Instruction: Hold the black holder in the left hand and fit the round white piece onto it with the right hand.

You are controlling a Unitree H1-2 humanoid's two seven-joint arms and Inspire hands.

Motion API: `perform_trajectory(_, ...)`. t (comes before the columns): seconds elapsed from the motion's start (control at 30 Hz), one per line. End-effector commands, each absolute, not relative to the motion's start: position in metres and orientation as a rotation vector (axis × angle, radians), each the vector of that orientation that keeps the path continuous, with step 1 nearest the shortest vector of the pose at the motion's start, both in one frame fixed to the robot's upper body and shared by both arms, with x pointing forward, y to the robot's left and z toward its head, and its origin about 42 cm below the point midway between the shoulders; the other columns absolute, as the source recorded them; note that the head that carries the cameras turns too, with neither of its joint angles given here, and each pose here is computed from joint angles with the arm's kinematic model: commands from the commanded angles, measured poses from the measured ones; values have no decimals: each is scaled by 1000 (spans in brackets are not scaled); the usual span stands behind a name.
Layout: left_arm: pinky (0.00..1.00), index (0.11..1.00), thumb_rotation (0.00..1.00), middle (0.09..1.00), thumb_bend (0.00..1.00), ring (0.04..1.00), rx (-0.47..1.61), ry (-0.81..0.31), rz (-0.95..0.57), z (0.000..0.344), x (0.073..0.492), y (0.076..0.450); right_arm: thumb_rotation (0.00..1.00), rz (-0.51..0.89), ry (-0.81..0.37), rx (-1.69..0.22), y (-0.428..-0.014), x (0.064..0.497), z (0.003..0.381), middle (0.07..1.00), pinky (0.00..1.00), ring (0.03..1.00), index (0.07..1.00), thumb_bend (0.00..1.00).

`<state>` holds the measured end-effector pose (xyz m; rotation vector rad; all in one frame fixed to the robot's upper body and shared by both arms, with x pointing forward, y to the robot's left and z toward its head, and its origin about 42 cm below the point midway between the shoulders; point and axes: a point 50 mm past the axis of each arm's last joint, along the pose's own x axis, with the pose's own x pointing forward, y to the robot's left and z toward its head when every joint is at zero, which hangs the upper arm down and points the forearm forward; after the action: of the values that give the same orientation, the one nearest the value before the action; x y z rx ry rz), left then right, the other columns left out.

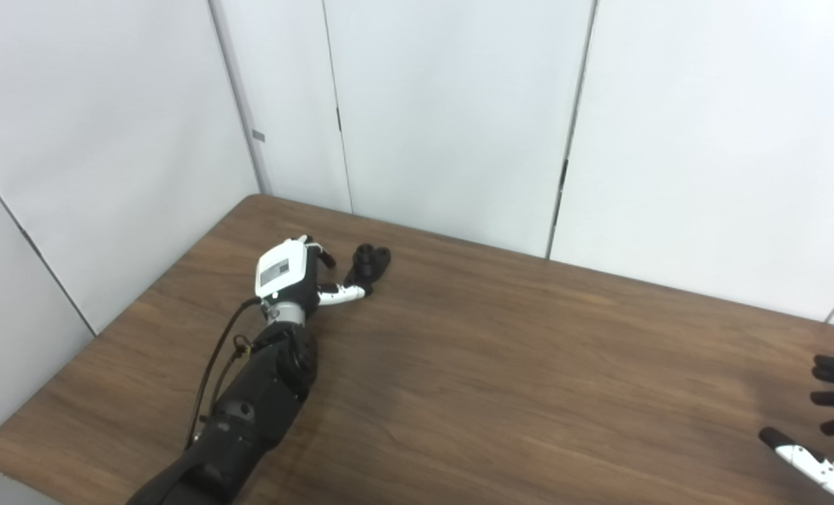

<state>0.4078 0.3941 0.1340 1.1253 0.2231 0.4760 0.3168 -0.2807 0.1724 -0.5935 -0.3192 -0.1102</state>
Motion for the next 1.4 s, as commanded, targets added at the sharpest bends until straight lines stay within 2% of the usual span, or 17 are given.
perform_trajectory(0.0, 870, 616, 480, 924, 1000, 958, 1148, 128, 516, 164, 425, 400, 192, -126, -381, -598, -281, 319, 190, 743, 479, 654, 746, 586)
perform_trajectory(0.53, 711, 602, 278, 894, 987, 913, 1120, 160, 502, 151, 441, 396, 199, -131, -370, -600, -284, 312, 193, 741, 474, 642, 745, 586)
perform_trajectory(0.87, 733, 621, 262, 912, 950, 936, 1109, 196, 474, 147, 440, 394, 183, -128, -367, -597, -283, 308, 194, 743, 482, 645, 748, 584)
perform_trajectory(1.1, 705, 614, 240, 891, 937, 903, 1150, 199, 452, 143, 439, 394, 175, -131, -358, -599, -283, 306, 195, 746, 485, 647, 749, 580)
perform_trajectory(1.23, 654, 584, 218, 859, 915, 872, 1164, 198, 432, 141, 439, 393, 167, -133, -358, -600, -285, 306, 195, 746, 483, 643, 746, 581)
perform_trajectory(1.37, 667, 544, 164, 835, 865, 867, 1145, 218, 401, 134, 441, 393, 208, -137, -354, -616, -285, 304, 198, 742, 487, 637, 745, 580)
